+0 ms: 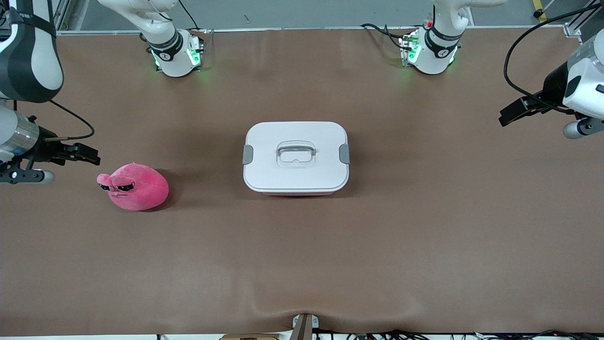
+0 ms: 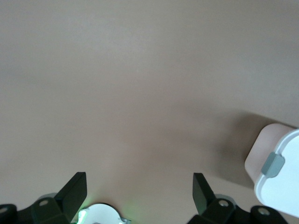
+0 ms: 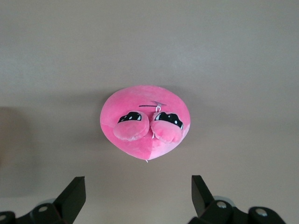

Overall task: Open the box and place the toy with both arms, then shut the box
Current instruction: 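Grasp the pink plush with the right gripper while the left gripper approaches the box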

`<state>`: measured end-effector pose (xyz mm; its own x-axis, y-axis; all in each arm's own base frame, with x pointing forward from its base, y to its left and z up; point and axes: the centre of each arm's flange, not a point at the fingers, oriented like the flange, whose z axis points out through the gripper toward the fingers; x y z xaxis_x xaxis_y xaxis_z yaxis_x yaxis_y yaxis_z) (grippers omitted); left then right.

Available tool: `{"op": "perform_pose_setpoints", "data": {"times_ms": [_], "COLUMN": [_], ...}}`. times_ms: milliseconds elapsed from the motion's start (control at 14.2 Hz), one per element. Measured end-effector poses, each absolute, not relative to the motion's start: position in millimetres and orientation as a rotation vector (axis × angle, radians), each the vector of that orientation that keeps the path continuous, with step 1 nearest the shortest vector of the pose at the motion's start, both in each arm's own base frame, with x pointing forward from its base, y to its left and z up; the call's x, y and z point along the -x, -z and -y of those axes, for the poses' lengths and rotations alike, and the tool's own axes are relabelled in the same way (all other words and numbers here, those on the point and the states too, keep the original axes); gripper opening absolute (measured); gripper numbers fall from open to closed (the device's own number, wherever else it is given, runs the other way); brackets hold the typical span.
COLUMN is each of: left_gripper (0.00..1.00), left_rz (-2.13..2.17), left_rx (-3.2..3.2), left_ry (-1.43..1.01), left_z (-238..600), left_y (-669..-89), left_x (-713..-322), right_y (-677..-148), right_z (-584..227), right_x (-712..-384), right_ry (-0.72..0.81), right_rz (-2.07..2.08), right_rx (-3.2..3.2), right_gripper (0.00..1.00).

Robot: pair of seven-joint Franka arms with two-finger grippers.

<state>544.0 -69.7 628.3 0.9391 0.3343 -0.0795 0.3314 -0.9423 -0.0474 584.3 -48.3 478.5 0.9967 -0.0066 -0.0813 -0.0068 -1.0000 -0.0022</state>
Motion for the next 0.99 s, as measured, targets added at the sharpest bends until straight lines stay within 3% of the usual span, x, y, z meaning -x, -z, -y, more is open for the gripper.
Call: {"op": "perform_pose_setpoints", "data": {"times_ms": [564,988], "left_gripper": [1.0,1.0], "left_rz": [0.505,0.514], "left_rx": [3.021,2.99], "left_ry": [-0.266,-0.335], "left_z": [156.5,196.7], "left_y": [-584.5,-555.4], "left_x": [-544.4,-544.3], "right_y": [-398.4,-381.8], "right_z": [32.7,32.0], "right_x": [-604.0,-599.4], "right_ry": [-0.189,-0.222], "right_rz": [0.035,0.036], "right_rx": [3.131,3.127], "right_gripper": [1.0,1.0]}}
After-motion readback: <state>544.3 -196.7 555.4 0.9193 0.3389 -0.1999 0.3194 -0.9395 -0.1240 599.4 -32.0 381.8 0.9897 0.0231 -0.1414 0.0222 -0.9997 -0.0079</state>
